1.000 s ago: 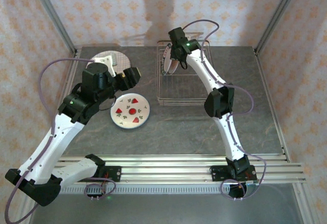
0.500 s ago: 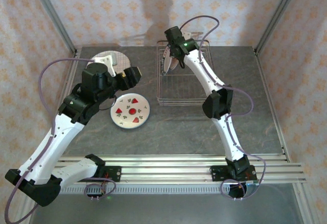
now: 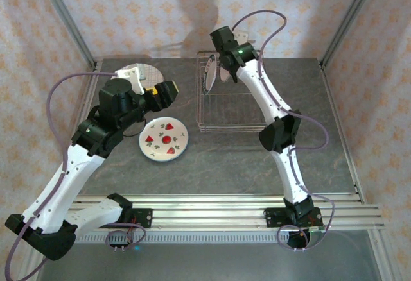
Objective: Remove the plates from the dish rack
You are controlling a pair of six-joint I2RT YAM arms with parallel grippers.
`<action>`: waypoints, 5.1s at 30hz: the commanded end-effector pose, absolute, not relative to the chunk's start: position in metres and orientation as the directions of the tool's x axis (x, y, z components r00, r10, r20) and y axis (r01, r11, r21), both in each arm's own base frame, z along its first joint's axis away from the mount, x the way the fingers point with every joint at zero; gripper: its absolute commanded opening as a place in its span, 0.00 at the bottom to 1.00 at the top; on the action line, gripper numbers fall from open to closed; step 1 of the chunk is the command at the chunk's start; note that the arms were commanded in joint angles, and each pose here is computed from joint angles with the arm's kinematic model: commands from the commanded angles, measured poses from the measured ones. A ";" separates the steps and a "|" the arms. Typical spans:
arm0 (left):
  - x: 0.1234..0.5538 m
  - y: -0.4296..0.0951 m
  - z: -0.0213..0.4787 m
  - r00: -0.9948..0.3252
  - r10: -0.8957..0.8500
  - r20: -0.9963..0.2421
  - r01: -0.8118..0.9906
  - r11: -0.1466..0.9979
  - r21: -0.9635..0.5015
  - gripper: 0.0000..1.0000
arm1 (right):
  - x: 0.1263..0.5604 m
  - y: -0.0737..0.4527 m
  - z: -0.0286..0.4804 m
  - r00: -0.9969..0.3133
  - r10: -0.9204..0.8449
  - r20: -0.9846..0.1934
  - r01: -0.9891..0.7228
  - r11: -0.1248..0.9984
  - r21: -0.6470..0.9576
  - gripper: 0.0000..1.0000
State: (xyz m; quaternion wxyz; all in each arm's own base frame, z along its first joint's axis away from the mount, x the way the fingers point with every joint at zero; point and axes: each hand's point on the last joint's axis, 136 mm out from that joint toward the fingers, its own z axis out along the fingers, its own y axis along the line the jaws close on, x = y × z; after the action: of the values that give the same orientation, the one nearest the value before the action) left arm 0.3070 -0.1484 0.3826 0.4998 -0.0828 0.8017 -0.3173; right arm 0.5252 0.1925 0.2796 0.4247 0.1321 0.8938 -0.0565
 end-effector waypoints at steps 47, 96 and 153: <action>0.343 -0.281 0.360 -0.844 -0.452 -0.288 0.163 0.296 -0.941 0.79 | 0.339 0.105 0.416 -0.637 0.485 -0.599 0.115 0.828 0.548 0.00; 0.366 -0.316 0.345 -0.871 -0.481 -0.094 0.053 0.099 -0.994 0.00 | 0.338 0.149 0.364 -0.786 0.550 -0.282 0.134 0.597 0.791 0.26; 0.271 -0.075 0.142 -0.373 -0.915 -0.153 -0.392 0.305 -0.868 0.00 | 0.246 0.237 0.377 -0.347 -0.118 -0.930 -0.787 0.577 0.220 0.86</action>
State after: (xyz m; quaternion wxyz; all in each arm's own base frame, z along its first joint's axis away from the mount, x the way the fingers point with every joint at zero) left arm 0.2529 -0.0819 0.1238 0.2928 -0.4334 0.7707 -0.3640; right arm 0.2493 0.2323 0.3767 0.4833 -0.2883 0.7533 0.3404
